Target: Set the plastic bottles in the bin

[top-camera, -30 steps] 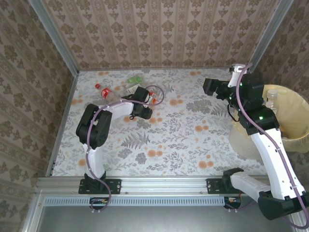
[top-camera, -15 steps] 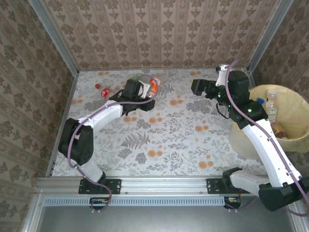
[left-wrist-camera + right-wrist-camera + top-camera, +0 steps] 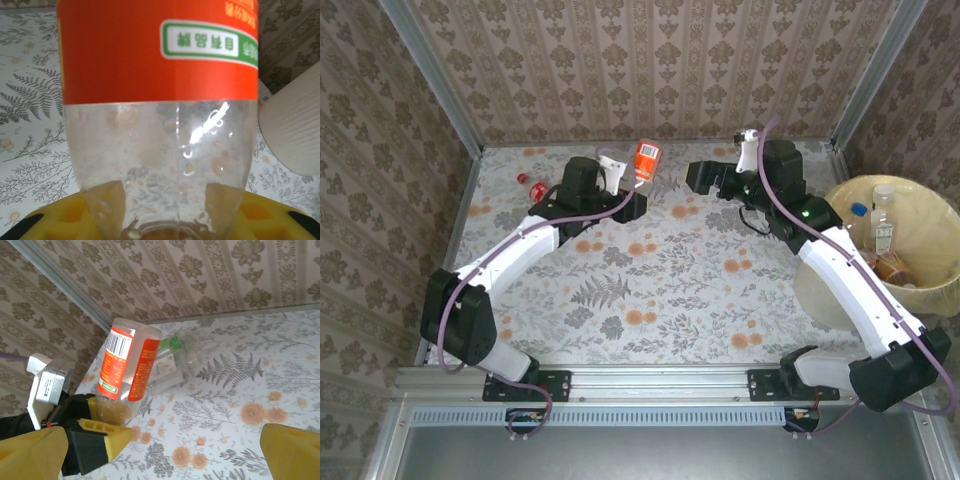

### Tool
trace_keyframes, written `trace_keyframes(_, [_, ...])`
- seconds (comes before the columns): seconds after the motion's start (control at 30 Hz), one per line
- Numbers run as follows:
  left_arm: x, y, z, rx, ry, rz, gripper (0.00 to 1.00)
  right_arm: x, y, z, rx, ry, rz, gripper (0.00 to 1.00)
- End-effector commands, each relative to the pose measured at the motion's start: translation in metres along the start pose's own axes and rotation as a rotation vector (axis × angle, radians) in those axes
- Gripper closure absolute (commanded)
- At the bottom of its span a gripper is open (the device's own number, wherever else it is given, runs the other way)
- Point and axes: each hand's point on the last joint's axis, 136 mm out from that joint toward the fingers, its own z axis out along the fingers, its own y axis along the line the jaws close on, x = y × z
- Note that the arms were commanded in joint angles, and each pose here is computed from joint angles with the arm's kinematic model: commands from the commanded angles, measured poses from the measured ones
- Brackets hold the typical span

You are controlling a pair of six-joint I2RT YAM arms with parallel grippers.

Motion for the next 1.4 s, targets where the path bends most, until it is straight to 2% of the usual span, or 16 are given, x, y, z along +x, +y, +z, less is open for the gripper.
trace_keyframes(0.0, [-0.011, -0.021, -0.014, 0.065, -0.058, 0.015, 1.0, -0.016, 0.024, 0.006, -0.108, -0.029, 0.043, 0.0])
trace_keyframes(0.2, [-0.015, -0.037, -0.019, 0.121, -0.077, 0.045, 1.0, -0.021, 0.043, 0.025, -0.212, -0.016, 0.102, 0.0])
trace_keyframes(0.37, [-0.017, -0.044, -0.02, 0.146, -0.085, 0.052, 1.0, -0.033, 0.049, 0.031, -0.23, -0.067, 0.137, 0.0])
trace_keyframes(0.63, [-0.02, -0.064, -0.022, 0.245, -0.104, 0.073, 1.0, -0.013, 0.041, 0.068, -0.215, 0.028, 0.168, 0.0])
trace_keyframes(0.83, [-0.02, -0.077, -0.02, 0.291, -0.102, 0.096, 1.0, -0.014, 0.061, 0.083, -0.285, 0.035, 0.159, 0.0])
trace_keyframes(0.9, [-0.021, -0.08, -0.019, 0.297, -0.104, 0.101, 1.0, -0.013, 0.06, 0.088, -0.278, 0.032, 0.167, 0.07])
trace_keyframes(1.03, [-0.017, -0.085, -0.018, 0.327, -0.087, 0.103, 1.0, -0.011, 0.06, 0.087, -0.289, 0.019, 0.179, 0.33])
trace_keyframes(1.17, [-0.016, -0.086, -0.017, 0.33, -0.079, 0.102, 1.0, -0.013, 0.054, 0.078, -0.252, -0.005, 0.16, 0.48])
trace_keyframes(1.2, [-0.017, -0.085, -0.017, 0.327, -0.078, 0.098, 0.83, -0.014, 0.052, 0.076, -0.233, -0.013, 0.15, 0.51])
trace_keyframes(1.27, [-0.017, -0.084, -0.016, 0.32, -0.075, 0.093, 0.37, -0.017, 0.047, 0.071, -0.206, -0.029, 0.136, 0.53])
trace_keyframes(1.3, [-0.017, -0.084, -0.017, 0.318, -0.075, 0.092, 0.23, -0.019, 0.044, 0.067, -0.186, -0.039, 0.126, 0.53])
trace_keyframes(1.37, [-0.019, -0.086, -0.02, 0.319, -0.085, 0.094, 0.11, -0.023, 0.039, 0.06, -0.155, -0.054, 0.102, 0.53])
